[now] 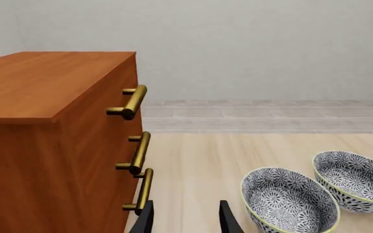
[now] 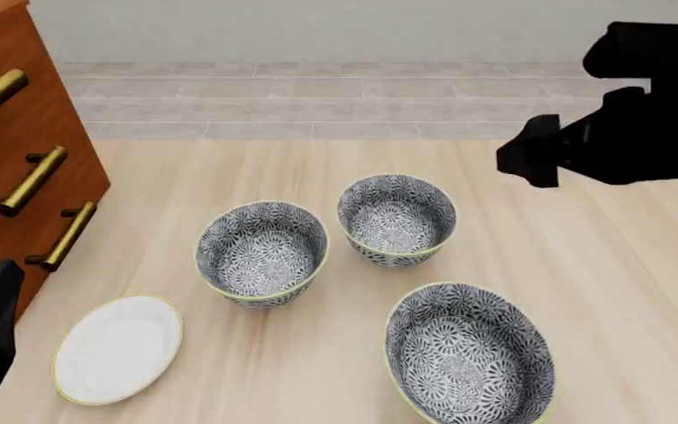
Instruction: Stack the bowl at the front on the bowl in the middle.
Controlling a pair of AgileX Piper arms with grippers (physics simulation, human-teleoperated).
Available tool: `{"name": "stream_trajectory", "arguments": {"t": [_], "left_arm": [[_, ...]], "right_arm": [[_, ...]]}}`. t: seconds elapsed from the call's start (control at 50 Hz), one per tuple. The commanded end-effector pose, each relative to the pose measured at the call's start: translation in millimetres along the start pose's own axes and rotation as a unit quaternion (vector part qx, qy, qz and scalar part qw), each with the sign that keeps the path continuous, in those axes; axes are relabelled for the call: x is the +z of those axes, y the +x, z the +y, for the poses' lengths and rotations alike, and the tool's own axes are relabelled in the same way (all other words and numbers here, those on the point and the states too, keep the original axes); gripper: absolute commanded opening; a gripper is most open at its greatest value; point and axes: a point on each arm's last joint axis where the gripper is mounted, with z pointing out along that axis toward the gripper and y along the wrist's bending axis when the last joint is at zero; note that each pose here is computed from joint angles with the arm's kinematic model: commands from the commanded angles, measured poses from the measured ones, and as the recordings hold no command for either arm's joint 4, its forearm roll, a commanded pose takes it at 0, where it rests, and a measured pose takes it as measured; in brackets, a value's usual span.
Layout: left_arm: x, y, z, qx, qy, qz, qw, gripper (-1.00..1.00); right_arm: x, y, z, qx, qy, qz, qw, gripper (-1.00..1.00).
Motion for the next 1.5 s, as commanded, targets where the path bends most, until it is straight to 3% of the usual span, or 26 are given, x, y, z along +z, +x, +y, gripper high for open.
{"name": "stream_trajectory", "arguments": {"t": [0.02,0.14,0.3,0.36,0.5,0.76,0.94,1.5], "left_arm": [[-1,-0.2,0.0,0.001,0.0,-0.001,1.0,1.0],[-1,-0.1,0.0,0.001,0.0,-0.001,1.0,1.0],[-1,0.0,0.0,0.0,0.0,0.0,1.0,1.0],[-1,0.0,0.0,0.0,0.0,0.0,1.0,1.0],[-1,0.1,0.0,0.001,0.0,0.0,1.0,1.0],[-1,0.1,0.0,0.0,0.0,0.0,1.0,1.0],[-1,0.1,0.0,0.0,0.0,0.0,1.0,1.0],[0,-0.4,0.0,0.0,0.0,0.0,1.0,1.0]], "right_arm": [[25,-17,10,-0.006,-0.004,0.048,0.9988,1.0],[35,-27,12,-0.013,-0.003,0.06,0.9981,1.0],[45,-38,9,0.009,0.004,0.056,0.9984,1.0],[56,-41,-3,-0.006,0.02,0.066,0.9976,1.0],[74,-38,5,-0.009,0.012,0.088,0.996,1.0],[98,-46,-1,-0.011,0.02,0.1,0.9948,1.0],[118,-35,6,-0.014,0.013,0.112,0.9935,1.0],[159,-23,-8,0.003,0.027,0.121,0.9923,1.0]]}}
